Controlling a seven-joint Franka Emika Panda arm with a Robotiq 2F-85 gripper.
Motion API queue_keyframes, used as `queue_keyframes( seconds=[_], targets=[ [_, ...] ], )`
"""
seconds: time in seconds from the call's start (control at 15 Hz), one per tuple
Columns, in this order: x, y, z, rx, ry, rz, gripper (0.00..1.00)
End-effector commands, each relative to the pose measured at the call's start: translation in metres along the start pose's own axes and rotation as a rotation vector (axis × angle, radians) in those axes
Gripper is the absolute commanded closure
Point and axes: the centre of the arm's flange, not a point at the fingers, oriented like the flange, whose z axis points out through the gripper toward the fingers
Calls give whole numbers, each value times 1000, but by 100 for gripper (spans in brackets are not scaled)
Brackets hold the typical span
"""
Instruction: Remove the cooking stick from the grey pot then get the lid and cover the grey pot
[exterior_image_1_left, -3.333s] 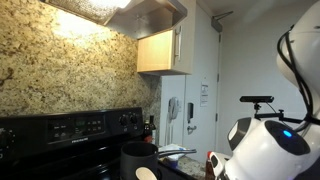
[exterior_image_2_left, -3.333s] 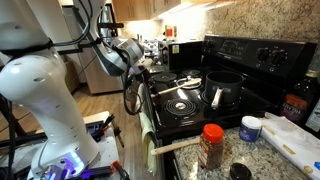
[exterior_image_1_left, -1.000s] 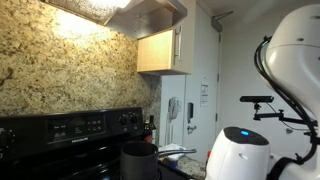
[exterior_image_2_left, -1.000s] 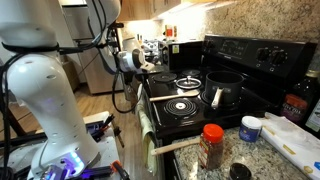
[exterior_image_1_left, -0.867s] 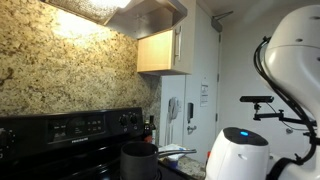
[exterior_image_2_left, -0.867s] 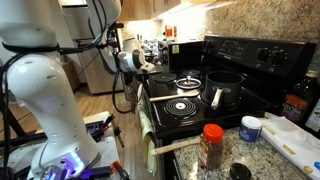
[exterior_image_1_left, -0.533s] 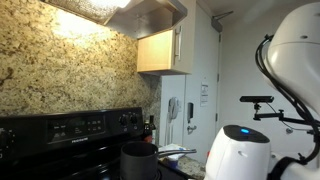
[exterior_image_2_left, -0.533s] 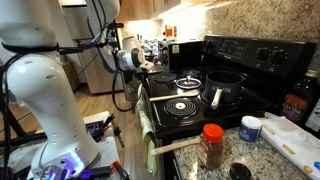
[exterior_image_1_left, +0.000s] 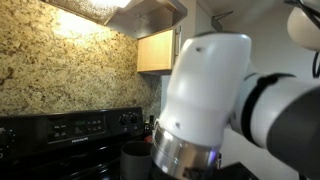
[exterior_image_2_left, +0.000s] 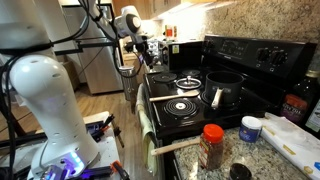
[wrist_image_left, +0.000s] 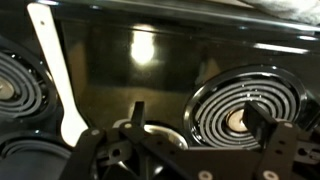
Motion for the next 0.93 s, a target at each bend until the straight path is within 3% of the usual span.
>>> queue_keyframes(
  seconds=[0.0,0.47,0.73,0.87],
  targets=[
    [15,-2,-17,-11,10,2,0],
    [36,3,-39,-22,12,15,0],
    [101,17,-59,-21,16,36,0],
    [138,28,-58,-61,8,47,0]
  ],
)
